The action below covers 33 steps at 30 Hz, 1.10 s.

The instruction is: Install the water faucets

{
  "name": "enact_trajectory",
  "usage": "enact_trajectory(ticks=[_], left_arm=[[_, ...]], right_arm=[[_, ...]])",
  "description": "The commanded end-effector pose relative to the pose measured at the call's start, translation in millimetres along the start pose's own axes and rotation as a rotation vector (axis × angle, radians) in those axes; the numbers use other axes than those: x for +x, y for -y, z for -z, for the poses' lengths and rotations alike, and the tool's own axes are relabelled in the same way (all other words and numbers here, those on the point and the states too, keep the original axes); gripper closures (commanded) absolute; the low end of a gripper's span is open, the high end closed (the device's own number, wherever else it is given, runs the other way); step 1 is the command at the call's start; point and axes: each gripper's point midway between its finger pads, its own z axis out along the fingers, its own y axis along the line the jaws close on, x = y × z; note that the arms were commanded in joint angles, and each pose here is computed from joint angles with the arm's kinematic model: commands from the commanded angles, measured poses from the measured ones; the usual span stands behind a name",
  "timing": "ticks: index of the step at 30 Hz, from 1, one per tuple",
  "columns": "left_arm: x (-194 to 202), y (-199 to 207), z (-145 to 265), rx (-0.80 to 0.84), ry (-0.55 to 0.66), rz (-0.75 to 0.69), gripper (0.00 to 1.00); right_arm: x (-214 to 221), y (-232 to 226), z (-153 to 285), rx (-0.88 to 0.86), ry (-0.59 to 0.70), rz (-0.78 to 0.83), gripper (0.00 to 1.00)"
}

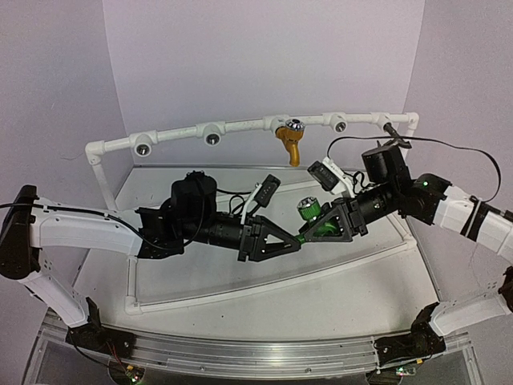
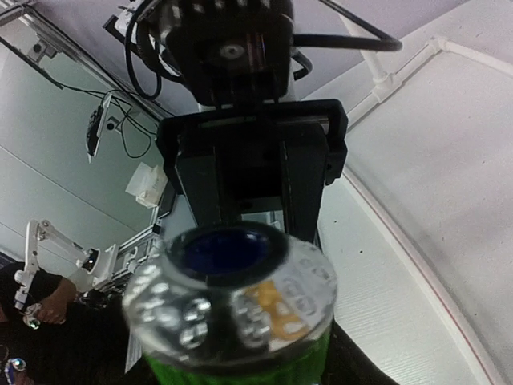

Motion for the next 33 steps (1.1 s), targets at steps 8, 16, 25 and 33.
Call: enact_trajectory(ticks=[8, 16, 25, 33], left_arm=[[-15, 14, 4, 0.047, 0.02, -0.037, 1.0], [-11, -43, 26, -0.207, 0.005, 0.029, 0.16], [57, -102, -1, -0.471, -0.286, -0.034, 0.1], [96, -155, -52, -0.549, -0.487, -0.164, 0.12]], right_arm=[[-26, 5, 1, 0.06, 0.021, 0.05, 1.0], [-32, 111, 106, 1.049, 0.067, 0.281, 1.0], [-54, 99, 177, 1.412, -0.334, 0.882, 1.0], [-101, 81, 183, 1.474, -0.508, 1.364, 1.0]])
